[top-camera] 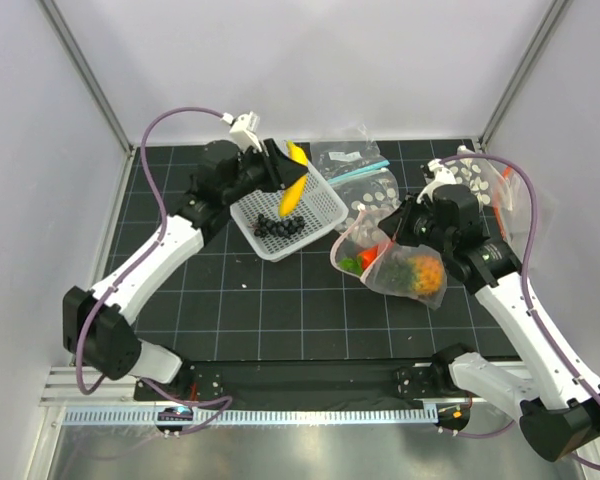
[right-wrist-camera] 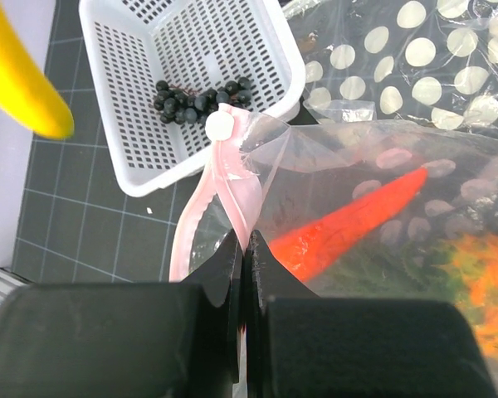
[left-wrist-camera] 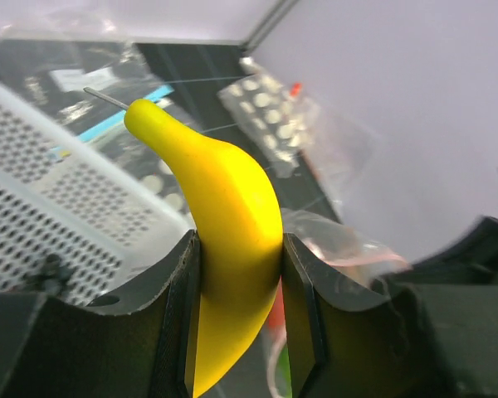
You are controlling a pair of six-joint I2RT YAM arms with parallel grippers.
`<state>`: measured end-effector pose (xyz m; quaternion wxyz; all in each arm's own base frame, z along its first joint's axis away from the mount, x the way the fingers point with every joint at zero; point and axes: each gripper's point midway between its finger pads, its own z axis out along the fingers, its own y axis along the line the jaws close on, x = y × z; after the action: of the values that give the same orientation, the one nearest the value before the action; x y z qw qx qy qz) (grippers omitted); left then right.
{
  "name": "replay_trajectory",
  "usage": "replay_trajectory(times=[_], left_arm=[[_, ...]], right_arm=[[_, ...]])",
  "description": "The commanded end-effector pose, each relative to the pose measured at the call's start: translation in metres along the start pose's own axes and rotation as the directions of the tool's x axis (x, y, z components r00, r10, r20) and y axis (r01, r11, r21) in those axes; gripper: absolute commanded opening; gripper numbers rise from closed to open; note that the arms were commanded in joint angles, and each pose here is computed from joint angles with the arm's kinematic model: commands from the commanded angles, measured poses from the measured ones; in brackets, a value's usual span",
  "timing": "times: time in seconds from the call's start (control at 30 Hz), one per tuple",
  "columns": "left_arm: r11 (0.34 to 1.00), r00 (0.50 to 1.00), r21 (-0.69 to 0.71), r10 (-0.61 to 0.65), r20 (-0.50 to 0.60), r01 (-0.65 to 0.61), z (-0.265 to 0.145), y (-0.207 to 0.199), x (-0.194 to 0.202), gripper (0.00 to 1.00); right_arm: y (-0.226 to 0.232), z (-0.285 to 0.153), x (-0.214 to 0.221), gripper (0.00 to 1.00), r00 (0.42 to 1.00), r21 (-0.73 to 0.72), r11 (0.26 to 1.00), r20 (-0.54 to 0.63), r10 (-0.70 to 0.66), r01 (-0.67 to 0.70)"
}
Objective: Place the food in the zip-top bag and seal the zipper
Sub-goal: Place the fake fruit in the zipper food storage bag.
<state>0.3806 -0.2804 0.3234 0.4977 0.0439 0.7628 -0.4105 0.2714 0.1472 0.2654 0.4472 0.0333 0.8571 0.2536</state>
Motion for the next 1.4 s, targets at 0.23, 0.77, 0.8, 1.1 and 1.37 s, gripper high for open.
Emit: replay_trajectory(times=[0.23,0.77,0.8,1.1,1.37], left_arm=[[0.952,0.960,0.305,-0.067,0.272,-0.020,-0.041,-0.124,-0.027,0.10],[0.892,0.916,0.449,-0.218,0.336,0.048,-0.013,-0.178,0.021,0.14],[0.893,0.921,0.448,-0.207,0.331,0.040,-0.010,-0.181,0.026,0.14],[0.887,0.922,0.462,-0.165,0.349,-0.017,0.003,-0.195,0.053,0.11],[0.899,0.915,0.427,-0.091,0.393,-0.094,0.004,-0.212,0.082,0.29]], right_arm=[[0.015,-0.008,-0.026,0.01,0.988,-0.038,0.993,0.099,0.116,-0.113],[0.037,-0.031,-0.045,0.01,0.959,-0.154,0.961,0.135,0.250,-0.229],[0.037,-0.033,-0.046,0.01,0.958,-0.158,0.960,0.138,0.253,-0.231],[0.034,-0.058,-0.065,0.01,0.931,-0.147,0.954,0.221,0.290,-0.262],[0.031,-0.073,-0.081,0.01,0.905,-0.129,0.948,0.284,0.317,-0.291]])
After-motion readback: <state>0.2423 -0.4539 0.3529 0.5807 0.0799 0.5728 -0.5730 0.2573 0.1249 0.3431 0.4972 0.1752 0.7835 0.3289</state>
